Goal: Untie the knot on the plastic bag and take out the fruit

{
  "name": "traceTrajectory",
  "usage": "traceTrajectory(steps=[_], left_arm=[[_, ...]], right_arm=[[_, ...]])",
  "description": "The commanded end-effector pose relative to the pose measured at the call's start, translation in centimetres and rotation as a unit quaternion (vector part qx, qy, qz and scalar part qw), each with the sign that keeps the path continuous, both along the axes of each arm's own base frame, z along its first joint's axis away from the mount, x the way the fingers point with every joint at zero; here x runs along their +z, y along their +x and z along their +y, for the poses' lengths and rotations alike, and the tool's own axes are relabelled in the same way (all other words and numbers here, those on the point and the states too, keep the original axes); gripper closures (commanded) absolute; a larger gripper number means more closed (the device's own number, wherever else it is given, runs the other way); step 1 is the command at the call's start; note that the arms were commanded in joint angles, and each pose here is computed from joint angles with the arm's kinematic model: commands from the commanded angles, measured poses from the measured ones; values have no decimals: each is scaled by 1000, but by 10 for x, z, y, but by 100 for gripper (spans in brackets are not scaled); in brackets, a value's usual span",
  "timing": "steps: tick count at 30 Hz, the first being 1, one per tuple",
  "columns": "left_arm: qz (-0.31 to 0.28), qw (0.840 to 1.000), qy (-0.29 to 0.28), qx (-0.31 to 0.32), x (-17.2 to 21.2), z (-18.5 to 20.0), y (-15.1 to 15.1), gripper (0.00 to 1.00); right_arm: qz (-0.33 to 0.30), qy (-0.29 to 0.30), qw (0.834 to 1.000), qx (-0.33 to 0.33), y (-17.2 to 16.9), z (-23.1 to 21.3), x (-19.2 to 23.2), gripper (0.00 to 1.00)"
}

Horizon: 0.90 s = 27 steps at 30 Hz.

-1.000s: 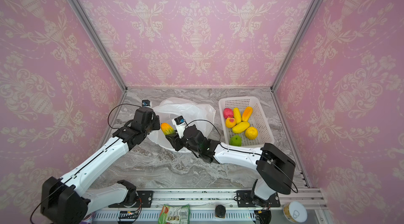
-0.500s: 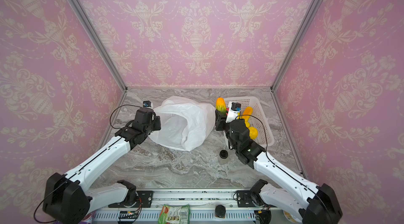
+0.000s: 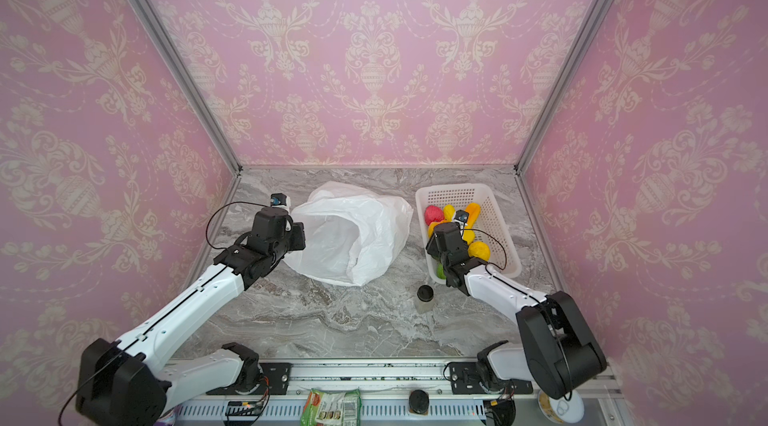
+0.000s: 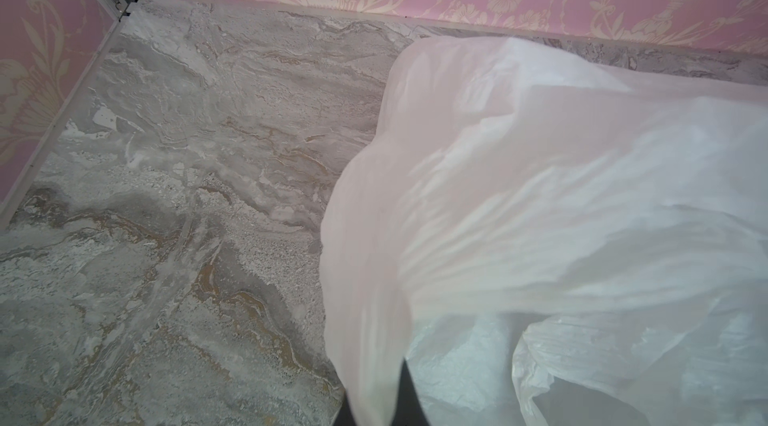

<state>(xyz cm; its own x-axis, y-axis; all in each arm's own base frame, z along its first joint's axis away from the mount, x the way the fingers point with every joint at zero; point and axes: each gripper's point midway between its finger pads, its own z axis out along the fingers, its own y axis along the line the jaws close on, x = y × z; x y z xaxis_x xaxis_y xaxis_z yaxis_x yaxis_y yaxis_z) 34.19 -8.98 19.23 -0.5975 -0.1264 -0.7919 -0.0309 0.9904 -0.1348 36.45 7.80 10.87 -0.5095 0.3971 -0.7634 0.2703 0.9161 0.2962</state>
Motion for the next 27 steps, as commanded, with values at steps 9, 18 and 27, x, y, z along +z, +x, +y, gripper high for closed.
traceTrajectory(steps=[9, 18, 27], left_arm=[[-1, 1000, 5, 2, 2, 7, -8, 100], [-7, 1000, 10, 8, 7, 12, -12, 100], [-33, 999, 4, 15, 27, 24, -35, 100]], right_arm=[[-155, -47, 979, 123, -32, 63, 119, 4], [-116, -102, 942, 296, -44, 225, 94, 6], [-38, -78, 979, 186, 44, 180, 38, 42]])
